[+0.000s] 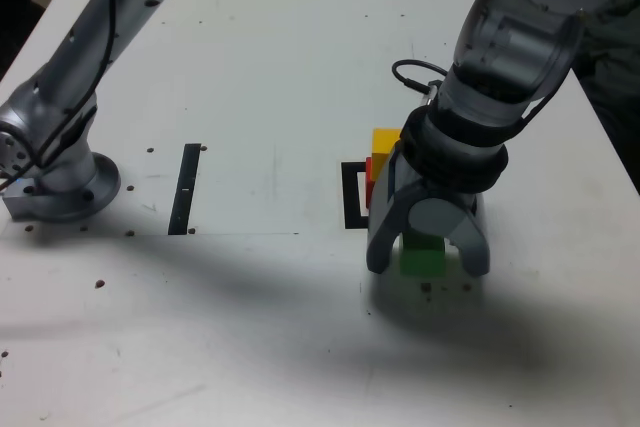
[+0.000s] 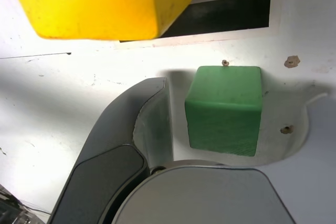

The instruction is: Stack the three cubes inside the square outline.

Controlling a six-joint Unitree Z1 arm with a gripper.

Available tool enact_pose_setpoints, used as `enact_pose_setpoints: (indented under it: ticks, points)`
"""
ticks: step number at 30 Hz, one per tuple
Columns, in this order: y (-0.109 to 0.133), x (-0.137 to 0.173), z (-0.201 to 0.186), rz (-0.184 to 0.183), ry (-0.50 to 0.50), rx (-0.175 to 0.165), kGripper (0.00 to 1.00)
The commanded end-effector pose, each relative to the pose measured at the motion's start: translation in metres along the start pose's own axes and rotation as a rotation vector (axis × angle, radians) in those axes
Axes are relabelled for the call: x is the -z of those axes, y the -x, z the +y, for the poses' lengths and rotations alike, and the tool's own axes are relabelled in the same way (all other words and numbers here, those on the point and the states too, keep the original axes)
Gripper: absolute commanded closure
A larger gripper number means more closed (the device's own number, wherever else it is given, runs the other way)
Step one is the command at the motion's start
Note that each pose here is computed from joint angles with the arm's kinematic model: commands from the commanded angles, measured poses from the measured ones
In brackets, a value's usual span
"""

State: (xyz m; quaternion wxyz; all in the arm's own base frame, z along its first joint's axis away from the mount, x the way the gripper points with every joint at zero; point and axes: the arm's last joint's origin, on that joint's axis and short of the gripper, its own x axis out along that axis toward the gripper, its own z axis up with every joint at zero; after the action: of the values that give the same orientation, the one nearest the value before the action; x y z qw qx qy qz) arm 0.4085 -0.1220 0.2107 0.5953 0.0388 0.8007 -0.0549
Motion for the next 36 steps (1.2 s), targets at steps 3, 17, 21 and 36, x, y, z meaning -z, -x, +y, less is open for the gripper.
enact_pose_setpoints:
  ticks: [3,17,21,36]
  points:
    - [0.001,0.000,0.001,-0.006,0.009,-0.008,0.66]
    - [0.005,0.001,0.001,-0.021,0.005,-0.004,0.78]
    - [0.006,0.001,0.001,-0.024,0.004,-0.003,0.78]
    - [0.039,0.033,-0.009,-0.040,0.012,-0.033,0.80]
